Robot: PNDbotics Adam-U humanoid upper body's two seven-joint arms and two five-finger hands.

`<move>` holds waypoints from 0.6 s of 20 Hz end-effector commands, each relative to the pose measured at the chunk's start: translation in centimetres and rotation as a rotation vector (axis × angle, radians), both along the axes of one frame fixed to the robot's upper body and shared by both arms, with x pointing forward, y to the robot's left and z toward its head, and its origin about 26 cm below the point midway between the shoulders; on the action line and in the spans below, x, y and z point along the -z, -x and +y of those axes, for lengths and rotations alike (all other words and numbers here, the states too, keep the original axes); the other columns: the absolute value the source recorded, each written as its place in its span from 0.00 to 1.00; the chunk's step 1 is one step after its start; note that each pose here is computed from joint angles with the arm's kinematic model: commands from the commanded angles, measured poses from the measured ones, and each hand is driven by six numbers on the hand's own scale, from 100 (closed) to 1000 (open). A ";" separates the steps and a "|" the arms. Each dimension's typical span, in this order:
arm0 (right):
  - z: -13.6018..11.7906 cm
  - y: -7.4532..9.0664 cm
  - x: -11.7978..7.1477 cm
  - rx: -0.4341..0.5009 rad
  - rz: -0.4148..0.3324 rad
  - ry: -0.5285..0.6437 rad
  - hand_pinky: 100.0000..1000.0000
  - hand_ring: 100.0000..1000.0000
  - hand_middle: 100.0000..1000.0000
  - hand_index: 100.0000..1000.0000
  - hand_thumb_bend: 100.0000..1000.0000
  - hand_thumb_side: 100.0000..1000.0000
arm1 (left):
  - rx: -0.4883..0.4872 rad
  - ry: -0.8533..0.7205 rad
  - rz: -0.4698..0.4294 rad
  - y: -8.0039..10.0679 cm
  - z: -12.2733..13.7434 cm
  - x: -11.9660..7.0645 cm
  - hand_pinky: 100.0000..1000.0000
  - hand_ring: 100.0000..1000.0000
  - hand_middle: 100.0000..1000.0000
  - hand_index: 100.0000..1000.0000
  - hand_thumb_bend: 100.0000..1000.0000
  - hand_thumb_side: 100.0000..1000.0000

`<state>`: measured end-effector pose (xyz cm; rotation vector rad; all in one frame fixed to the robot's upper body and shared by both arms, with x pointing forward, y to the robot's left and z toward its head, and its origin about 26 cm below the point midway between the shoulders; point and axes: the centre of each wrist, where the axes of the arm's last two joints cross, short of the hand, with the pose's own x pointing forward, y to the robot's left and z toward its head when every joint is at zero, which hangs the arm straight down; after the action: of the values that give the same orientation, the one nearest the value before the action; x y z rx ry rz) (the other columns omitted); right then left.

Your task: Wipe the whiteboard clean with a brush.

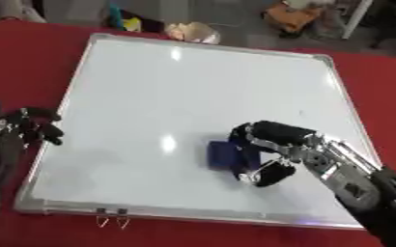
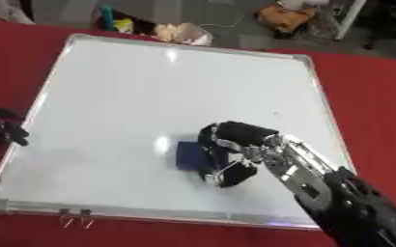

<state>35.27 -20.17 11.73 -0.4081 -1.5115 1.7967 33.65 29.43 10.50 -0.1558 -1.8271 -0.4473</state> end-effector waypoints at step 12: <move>-0.3 -0.2 -0.1 0.016 -0.018 0.027 0.78 0.72 0.65 0.38 0.00 0.26 | 0.012 -0.016 -0.027 -0.1 -0.1 -0.9 0.49 0.51 0.57 0.64 0.75 1.00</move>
<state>35.29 -20.05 11.62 -0.4214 -1.5120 1.7896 33.65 29.43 10.50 -0.1569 -1.8257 -0.4520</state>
